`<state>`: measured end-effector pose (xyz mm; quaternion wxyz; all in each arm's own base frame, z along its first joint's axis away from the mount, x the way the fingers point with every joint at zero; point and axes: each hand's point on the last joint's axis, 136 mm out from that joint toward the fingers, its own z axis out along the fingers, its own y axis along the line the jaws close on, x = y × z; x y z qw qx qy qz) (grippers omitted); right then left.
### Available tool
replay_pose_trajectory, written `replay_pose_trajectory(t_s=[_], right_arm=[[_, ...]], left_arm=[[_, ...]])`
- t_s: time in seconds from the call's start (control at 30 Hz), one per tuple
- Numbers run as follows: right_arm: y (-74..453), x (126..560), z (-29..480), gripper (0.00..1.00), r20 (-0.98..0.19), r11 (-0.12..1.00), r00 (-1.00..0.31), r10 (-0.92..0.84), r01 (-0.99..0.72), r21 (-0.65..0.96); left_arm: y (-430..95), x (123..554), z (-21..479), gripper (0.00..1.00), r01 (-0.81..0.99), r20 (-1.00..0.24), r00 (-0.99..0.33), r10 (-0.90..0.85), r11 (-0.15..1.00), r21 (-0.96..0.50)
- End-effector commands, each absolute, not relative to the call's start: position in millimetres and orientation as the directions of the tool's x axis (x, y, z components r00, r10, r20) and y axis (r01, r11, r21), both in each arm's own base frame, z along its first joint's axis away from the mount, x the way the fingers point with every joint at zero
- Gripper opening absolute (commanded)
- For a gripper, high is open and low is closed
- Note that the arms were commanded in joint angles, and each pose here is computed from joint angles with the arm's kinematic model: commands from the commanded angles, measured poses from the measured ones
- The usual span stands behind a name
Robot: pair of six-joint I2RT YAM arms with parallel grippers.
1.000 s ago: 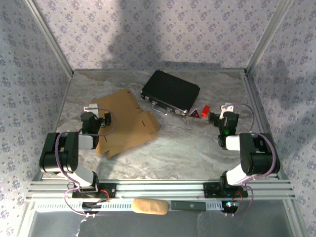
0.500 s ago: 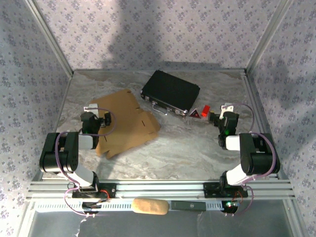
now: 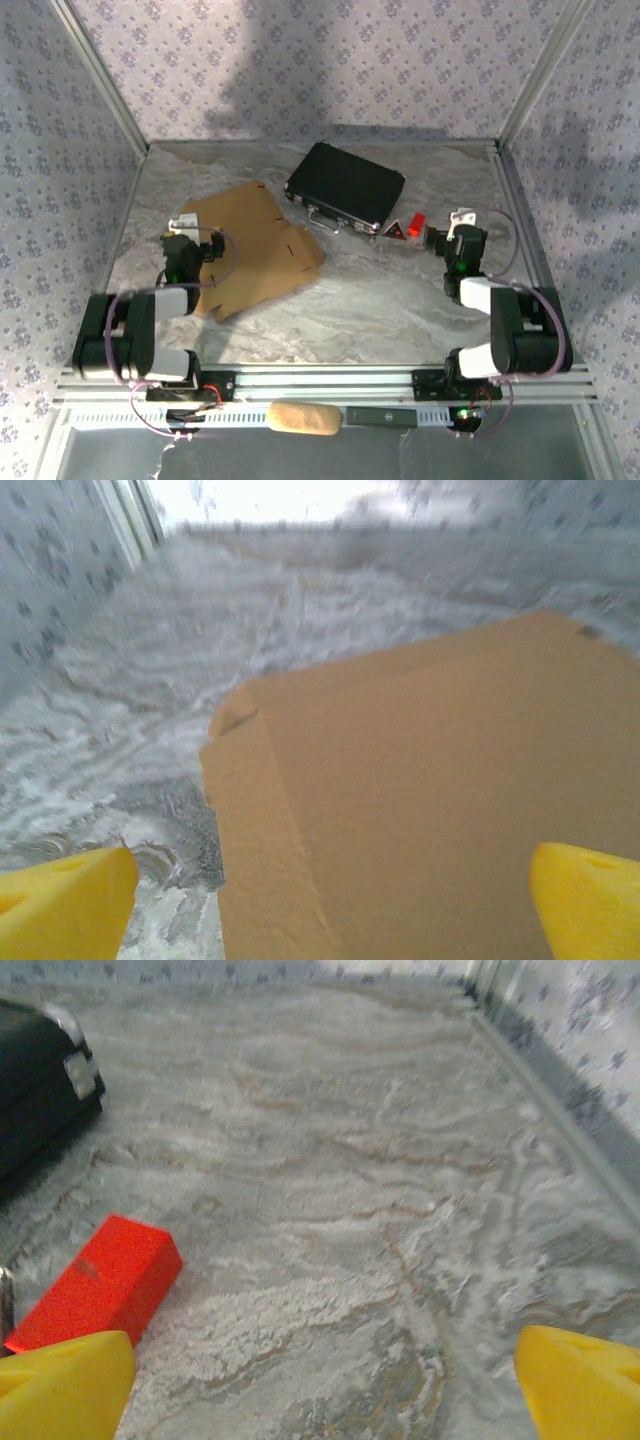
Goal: Fold the paper box
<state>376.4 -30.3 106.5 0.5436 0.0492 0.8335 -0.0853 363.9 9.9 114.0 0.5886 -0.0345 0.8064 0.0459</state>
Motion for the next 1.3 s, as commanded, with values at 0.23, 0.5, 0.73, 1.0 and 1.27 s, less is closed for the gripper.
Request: replay_pose_trajectory(t_s=[0.23,0.5,0.73,1.0,1.27], right_arm=[[41,291,317,0.99,-0.939,0.958,-0.197,0.281,0.111,0.263],[71,232,261,0.99,-0.641,0.844,-0.58,0.502,0.169,0.508],[215,197,186,0.99,-0.476,0.721,-0.752,0.457,0.0,0.693],[326,192,149,0.86,-0.237,0.435,-0.814,0.531,0.022,0.9],[402,204,118,0.71,-0.057,0.27,-0.844,0.534,0.105,0.957]], left_arm=[[-7,263,261,1.0,-0.227,-0.92,-0.095,-0.38,0.908,-0.351],[-96,241,244,0.98,-0.073,-0.635,-0.607,-0.478,0.829,-0.555],[-155,221,240,0.92,-0.018,-0.74,-0.622,-0.258,0.949,-0.315],[-172,205,242,0.77,0.018,-0.79,-0.578,-0.203,0.965,-0.26],[-159,194,249,0.68,0.073,-0.802,-0.538,-0.26,0.933,-0.352]])
